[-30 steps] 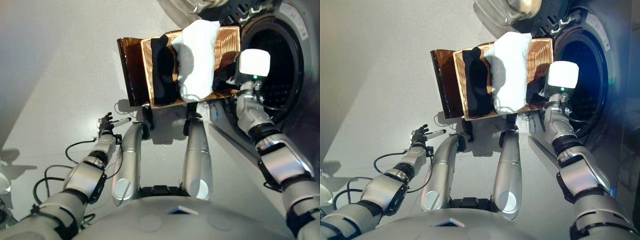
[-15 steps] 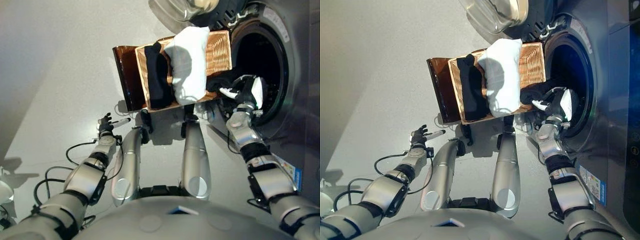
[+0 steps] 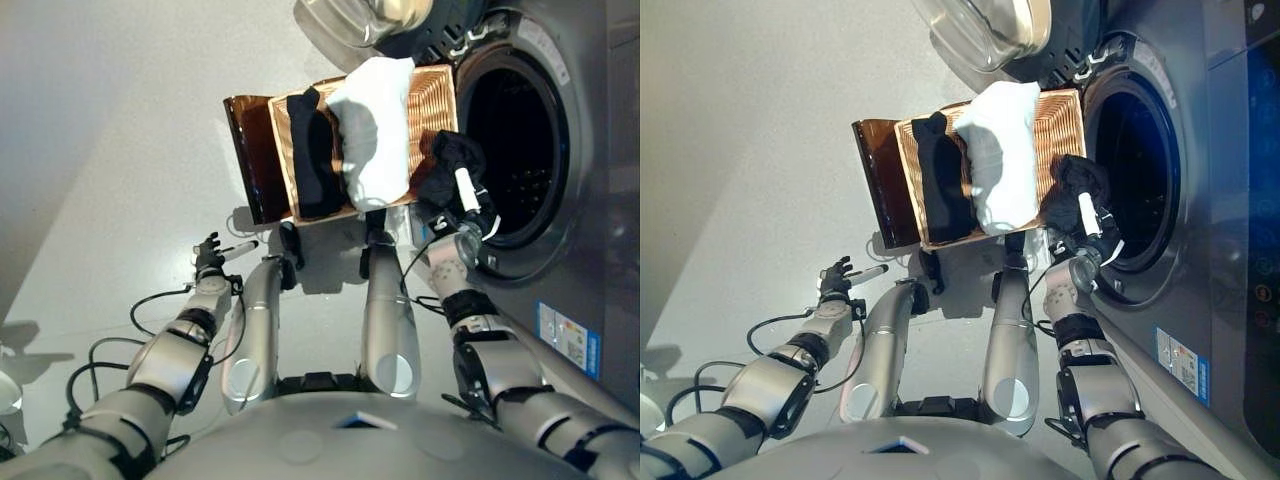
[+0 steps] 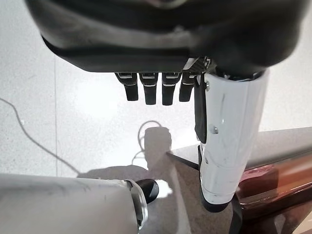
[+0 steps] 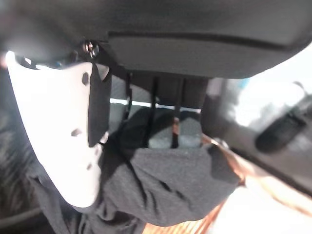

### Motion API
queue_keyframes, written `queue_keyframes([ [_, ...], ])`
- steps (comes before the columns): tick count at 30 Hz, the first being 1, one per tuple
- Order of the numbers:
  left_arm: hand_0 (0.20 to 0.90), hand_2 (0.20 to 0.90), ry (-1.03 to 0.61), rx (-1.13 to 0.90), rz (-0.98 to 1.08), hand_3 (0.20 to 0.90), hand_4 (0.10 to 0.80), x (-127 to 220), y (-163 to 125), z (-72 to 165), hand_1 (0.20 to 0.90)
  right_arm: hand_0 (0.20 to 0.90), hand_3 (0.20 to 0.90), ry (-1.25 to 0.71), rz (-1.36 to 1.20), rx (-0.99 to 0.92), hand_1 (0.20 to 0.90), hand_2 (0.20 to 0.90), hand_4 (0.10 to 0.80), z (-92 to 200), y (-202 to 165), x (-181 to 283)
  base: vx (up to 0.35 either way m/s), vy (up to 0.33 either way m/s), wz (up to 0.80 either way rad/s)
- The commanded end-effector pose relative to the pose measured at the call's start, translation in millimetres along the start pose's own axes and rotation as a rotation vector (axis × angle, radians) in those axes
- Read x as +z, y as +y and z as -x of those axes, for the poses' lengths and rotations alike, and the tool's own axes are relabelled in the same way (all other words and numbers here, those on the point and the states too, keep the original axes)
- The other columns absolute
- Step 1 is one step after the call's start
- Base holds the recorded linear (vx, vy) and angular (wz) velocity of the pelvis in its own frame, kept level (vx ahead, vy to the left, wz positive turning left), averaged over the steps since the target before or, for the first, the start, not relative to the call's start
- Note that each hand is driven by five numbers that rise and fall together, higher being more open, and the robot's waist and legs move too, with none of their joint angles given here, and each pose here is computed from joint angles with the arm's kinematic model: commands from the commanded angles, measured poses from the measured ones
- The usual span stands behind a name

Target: Pick up the clothes and place them into the washing machine

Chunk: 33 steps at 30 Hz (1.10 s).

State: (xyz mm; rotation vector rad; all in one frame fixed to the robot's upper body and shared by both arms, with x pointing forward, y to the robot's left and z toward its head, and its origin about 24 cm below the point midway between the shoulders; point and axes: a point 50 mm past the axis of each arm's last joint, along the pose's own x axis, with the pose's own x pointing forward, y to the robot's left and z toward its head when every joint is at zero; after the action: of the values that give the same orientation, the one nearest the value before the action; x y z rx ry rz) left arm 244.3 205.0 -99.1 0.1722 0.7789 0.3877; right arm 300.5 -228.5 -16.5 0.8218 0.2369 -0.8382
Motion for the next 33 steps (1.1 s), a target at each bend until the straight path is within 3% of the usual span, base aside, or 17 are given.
queue_keyframes([
  [1, 0.9, 0.9, 0.099, 0.099, 0.03, 0.9, 0.8, -28, 30, -1, 0.9, 0.2, 0.2, -0.103, -0.212, 0.02, 0.2, 0.2, 0.3, -5, 6, 28, 0.0, 0.0, 0.0],
  [13, 0.9, 0.9, 0.139, 0.097, 0.056, 0.9, 0.8, -28, 31, -3, 0.9, 0.2, 0.2, -0.144, -0.557, -0.087, 0.2, 0.2, 0.3, -14, 9, 56, 0.004, 0.0, -0.03],
  [19, 0.9, 0.9, 0.137, 0.094, 0.054, 0.9, 0.8, -25, 31, -4, 0.9, 0.2, 0.2, -0.179, -0.578, -0.08, 0.2, 0.2, 0.3, -16, 15, 72, -0.016, -0.004, -0.03],
  [20, 0.9, 0.9, 0.131, 0.103, 0.055, 0.9, 0.8, -22, 36, -5, 0.9, 0.2, 0.2, -0.232, -0.57, -0.016, 0.2, 0.2, 0.3, -15, 33, 95, 0.086, -0.026, -0.04],
  [27, 0.9, 0.9, 0.138, 0.105, 0.033, 0.9, 0.8, -23, 40, -6, 0.9, 0.2, 0.2, -0.324, -0.579, 0.06, 0.2, 0.2, 0.3, -10, 48, 126, -0.025, -0.036, 0.02],
  [33, 0.9, 0.9, 0.148, 0.099, 0.023, 0.9, 0.8, -24, 39, -5, 0.9, 0.2, 0.2, -0.37, -0.613, 0.023, 0.2, 0.2, 0.3, -11, 50, 148, -0.019, -0.031, 0.02],
])
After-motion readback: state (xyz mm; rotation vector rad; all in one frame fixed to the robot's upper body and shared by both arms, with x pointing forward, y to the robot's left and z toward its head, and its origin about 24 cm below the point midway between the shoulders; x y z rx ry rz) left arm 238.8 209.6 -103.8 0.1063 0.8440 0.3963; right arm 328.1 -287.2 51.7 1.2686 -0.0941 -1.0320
